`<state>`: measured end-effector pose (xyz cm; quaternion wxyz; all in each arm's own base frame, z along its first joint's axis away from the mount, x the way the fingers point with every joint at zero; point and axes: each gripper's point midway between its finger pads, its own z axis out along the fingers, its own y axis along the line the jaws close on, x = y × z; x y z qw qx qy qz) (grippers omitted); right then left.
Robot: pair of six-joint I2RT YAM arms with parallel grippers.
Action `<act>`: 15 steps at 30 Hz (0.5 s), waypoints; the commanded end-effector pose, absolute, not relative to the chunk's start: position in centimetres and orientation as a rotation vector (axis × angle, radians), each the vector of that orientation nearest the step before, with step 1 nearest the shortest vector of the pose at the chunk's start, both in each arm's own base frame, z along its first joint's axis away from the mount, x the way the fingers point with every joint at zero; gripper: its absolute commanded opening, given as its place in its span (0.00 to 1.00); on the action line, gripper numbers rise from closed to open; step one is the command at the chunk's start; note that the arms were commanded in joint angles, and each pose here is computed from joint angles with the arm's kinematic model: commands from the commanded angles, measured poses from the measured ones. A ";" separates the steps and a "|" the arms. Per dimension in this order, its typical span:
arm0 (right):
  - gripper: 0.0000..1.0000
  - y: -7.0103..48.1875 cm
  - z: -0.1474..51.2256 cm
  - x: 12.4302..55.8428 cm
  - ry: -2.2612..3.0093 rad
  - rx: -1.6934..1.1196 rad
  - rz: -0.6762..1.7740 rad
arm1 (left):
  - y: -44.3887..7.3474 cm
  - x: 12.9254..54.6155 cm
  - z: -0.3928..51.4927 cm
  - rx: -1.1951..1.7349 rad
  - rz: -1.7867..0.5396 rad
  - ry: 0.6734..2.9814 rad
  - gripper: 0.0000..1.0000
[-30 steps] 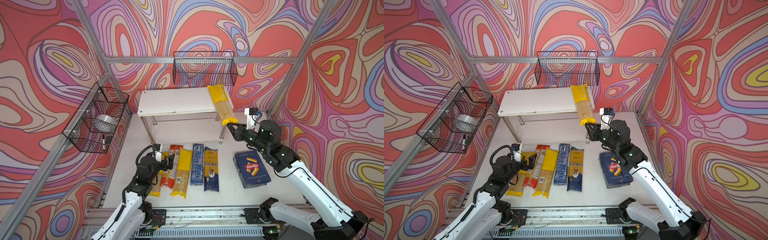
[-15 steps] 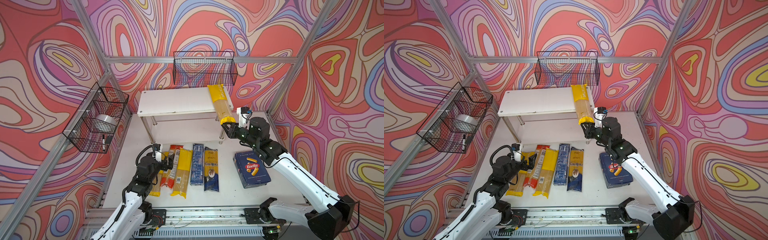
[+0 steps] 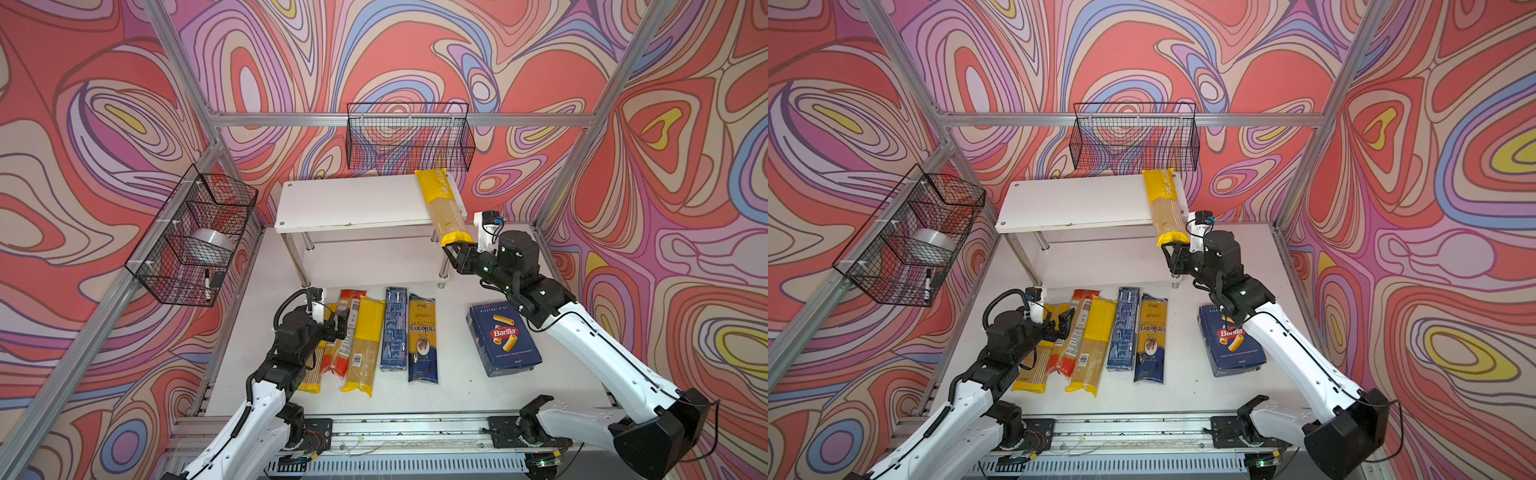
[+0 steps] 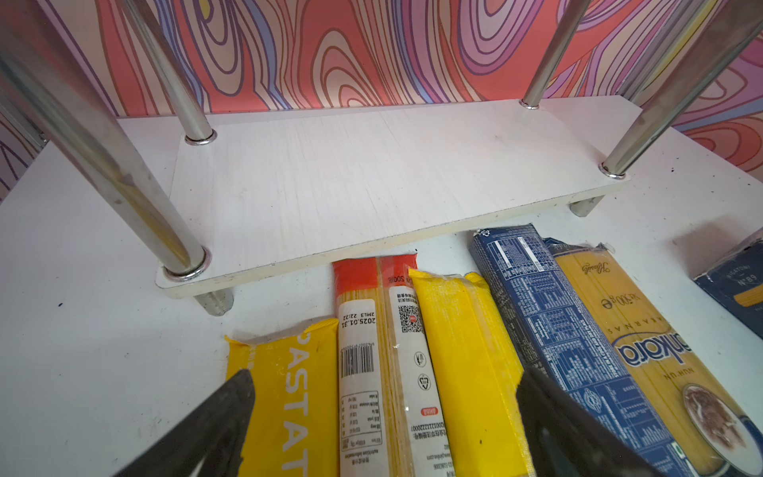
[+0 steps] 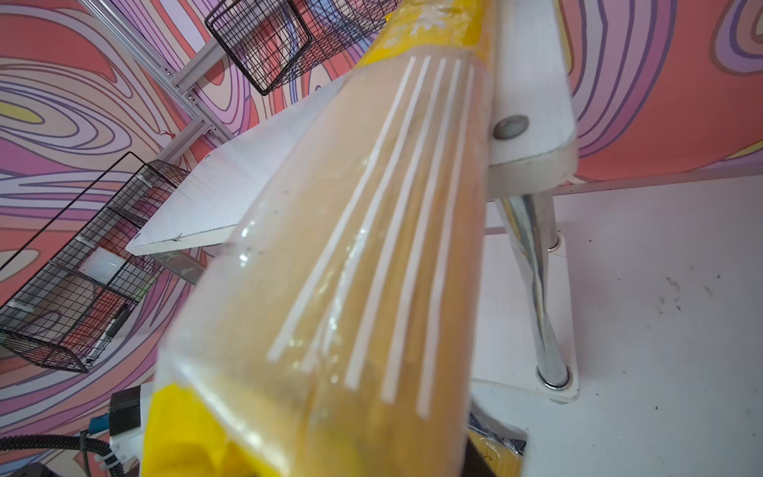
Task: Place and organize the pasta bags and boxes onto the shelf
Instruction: 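Lower the yellow PASTATIME bag onto the shelf top and open the right gripper, then withdraw the right gripper from the shelf toward the pasta row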
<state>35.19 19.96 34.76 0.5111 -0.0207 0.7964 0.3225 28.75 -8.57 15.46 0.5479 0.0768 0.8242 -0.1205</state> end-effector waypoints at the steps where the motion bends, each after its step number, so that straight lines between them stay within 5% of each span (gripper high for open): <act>1: 0.40 19.0 37.1 34.3 1.854 -0.048 0.768 | -8.9 28.8 15.9 0.204 -0.293 1.935 1.00; 10: 0.45 18.6 37.7 32.0 1.861 -0.074 0.803 | -8.7 28.4 16.1 0.197 -0.292 1.916 1.00; 15: 0.56 19.0 37.4 31.0 1.906 -0.123 0.814 | -8.7 28.4 16.1 0.195 -0.291 1.914 1.00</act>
